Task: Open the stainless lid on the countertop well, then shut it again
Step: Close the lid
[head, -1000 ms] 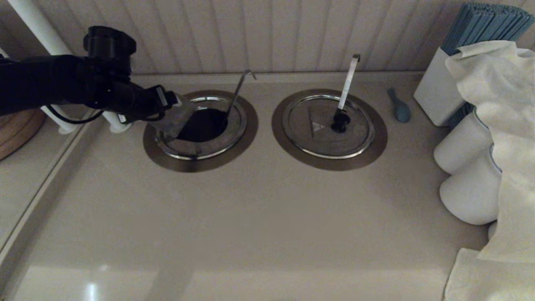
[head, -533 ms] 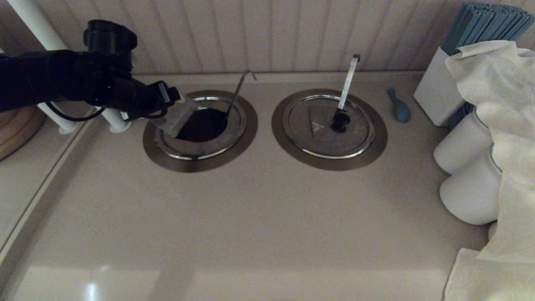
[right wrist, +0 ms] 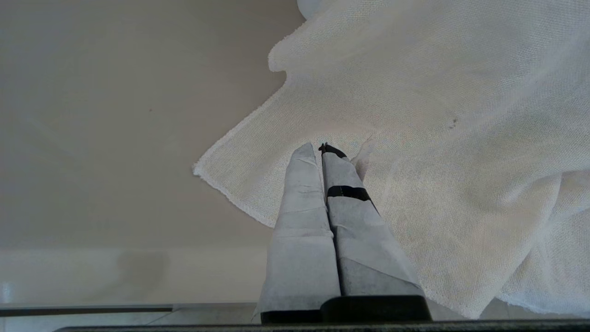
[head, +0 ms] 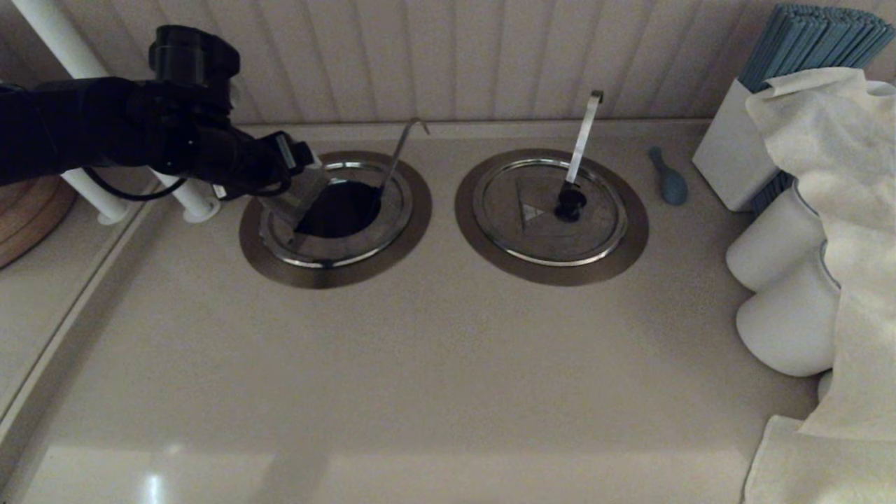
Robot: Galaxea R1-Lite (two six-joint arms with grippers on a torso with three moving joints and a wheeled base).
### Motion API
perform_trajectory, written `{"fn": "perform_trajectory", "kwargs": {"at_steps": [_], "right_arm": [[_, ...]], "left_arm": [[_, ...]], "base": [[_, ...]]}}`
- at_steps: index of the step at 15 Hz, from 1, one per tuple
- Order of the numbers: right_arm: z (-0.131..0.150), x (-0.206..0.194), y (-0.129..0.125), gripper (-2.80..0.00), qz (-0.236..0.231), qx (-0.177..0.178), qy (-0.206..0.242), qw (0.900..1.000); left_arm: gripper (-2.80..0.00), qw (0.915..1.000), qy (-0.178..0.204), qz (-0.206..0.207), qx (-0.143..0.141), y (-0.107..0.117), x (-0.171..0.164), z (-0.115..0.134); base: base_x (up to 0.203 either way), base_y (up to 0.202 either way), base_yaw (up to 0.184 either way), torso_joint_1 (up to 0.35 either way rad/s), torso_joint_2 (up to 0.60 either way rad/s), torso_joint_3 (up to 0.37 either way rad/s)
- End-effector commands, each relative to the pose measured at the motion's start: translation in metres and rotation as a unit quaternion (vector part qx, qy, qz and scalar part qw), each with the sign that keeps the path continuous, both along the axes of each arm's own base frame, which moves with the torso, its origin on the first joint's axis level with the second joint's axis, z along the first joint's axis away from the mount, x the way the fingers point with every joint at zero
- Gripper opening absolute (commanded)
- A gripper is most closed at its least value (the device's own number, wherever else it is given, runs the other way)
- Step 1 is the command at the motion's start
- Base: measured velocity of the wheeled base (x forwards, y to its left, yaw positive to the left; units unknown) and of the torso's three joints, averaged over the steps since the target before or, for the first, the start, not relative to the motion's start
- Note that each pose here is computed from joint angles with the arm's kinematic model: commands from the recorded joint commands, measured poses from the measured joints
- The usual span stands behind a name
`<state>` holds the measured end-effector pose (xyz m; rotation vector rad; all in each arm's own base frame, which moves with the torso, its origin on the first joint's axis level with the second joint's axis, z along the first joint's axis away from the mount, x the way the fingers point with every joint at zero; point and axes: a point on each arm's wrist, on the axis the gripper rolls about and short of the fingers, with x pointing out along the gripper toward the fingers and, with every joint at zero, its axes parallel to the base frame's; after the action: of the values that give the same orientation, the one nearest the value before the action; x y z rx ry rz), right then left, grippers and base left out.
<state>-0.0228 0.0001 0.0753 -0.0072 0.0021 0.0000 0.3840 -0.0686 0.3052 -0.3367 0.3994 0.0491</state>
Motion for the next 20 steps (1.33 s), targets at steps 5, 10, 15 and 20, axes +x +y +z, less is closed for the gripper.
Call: {"fn": "perform_trajectory", "kwargs": {"at_steps": [5,10,15,20], "right_arm": [[0.000,0.000,0.000,-2.80,0.000,0.000,0.000,1.000],[0.000,0.000,0.000,-2.80,0.000,0.000,0.000,1.000],[0.000,0.000,0.000,-2.80,0.000,0.000,0.000,1.000],[0.000,0.000,0.000,-2.80,0.000,0.000,0.000,1.000]], "left_arm": [[0.00,0.9998,0.001,-0.020,0.000,-0.015,-0.010,0.003],[0.00,0.9993,0.001,-0.038,-0.003,-0.029,-0.019,0.005],[0.00,0.9987,-0.010,-0.049,-0.005,-0.034,-0.033,0.015],[0.00,0.9970,-0.002,-0.077,-0.003,-0.051,-0.043,0.012]], "base": [[0.000,0.000,0.000,0.000,0.00,0.000],[0.000,0.000,0.000,0.000,0.00,0.000],[0.000,0.000,0.000,0.000,0.00,0.000],[0.000,0.000,0.000,0.000,0.00,0.000]]}}
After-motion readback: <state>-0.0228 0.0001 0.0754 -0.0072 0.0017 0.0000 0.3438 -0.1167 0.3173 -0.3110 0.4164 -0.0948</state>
